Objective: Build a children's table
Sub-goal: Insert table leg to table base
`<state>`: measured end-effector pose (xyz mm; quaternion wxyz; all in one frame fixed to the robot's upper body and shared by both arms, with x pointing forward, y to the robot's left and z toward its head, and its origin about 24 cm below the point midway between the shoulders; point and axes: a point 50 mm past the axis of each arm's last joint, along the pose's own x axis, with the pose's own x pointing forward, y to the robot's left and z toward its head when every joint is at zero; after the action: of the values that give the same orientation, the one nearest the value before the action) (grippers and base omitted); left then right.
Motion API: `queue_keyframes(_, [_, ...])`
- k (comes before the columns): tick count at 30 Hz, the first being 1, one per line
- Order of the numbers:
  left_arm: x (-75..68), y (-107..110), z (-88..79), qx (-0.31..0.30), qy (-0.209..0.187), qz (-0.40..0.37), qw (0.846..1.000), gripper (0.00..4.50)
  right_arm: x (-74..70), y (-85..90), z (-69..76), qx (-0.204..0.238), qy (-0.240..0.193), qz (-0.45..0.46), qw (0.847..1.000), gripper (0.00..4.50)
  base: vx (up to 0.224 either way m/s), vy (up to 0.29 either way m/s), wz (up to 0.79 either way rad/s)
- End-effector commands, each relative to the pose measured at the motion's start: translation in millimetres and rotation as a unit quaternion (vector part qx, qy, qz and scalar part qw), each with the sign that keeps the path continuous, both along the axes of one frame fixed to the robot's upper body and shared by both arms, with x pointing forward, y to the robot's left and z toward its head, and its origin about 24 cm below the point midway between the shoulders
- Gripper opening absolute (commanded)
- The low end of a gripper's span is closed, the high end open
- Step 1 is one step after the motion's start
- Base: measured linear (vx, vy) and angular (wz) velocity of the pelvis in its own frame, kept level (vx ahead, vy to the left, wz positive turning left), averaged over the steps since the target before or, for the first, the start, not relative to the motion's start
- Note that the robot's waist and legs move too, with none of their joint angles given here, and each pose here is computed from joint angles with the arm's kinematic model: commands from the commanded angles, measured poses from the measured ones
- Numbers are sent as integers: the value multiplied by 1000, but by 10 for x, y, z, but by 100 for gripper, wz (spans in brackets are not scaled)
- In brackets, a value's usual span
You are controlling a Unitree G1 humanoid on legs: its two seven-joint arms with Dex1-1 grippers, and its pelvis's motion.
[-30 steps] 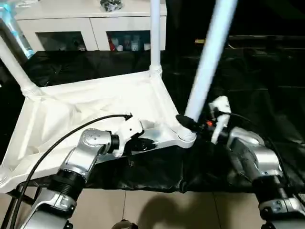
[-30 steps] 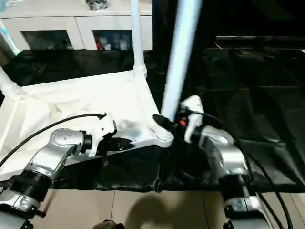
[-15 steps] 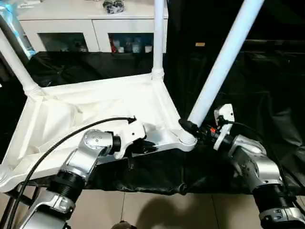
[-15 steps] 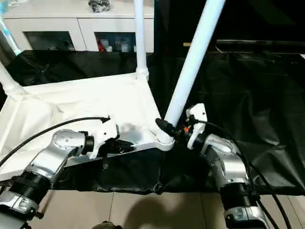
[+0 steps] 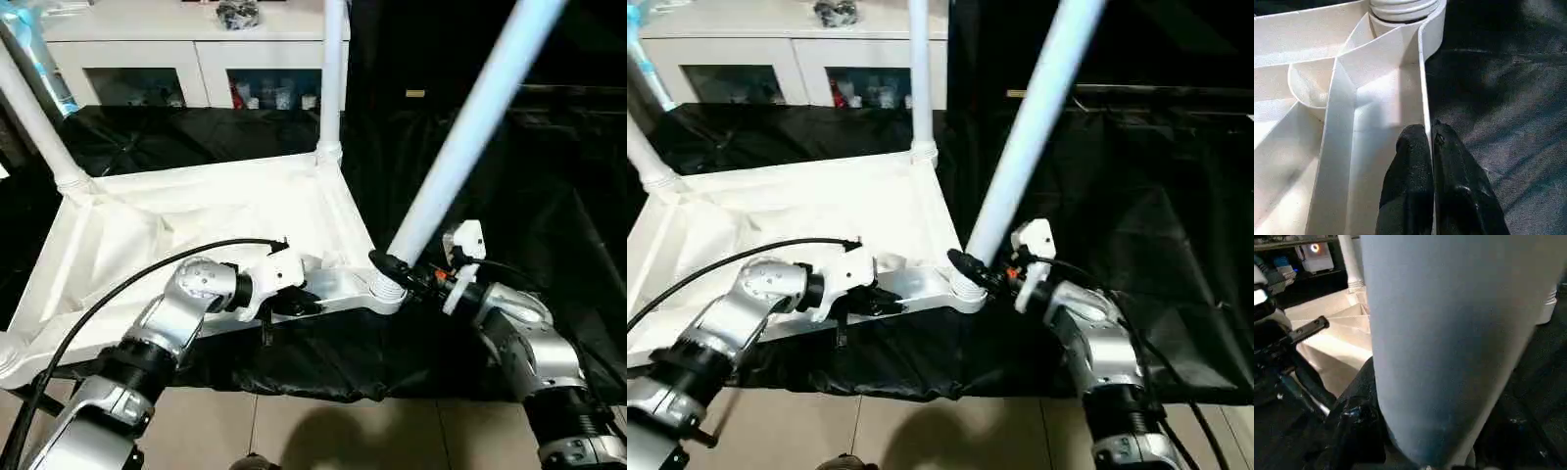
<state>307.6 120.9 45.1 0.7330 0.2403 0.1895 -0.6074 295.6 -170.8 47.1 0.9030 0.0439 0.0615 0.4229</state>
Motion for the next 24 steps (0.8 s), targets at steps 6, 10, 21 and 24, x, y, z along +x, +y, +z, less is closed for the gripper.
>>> queue_keyframes(6, [-7,166,-159,57,25,22,998,0,-128,-42,-178,-57,37,38,997,189,0,0,0])
queue_keyframes(10, [-18,115,-123,39,20,6,999,0,-63,74,-217,-105,47,67,991,189,0,0,0])
queue_keyframes(21, [-18,141,-97,46,17,-5,999,0,61,239,-160,-116,65,124,983,189,0,0,0])
queue_keyframes(24, [-9,164,-54,46,16,-13,999,0,56,263,-174,-122,82,162,976,189,0,0,0])
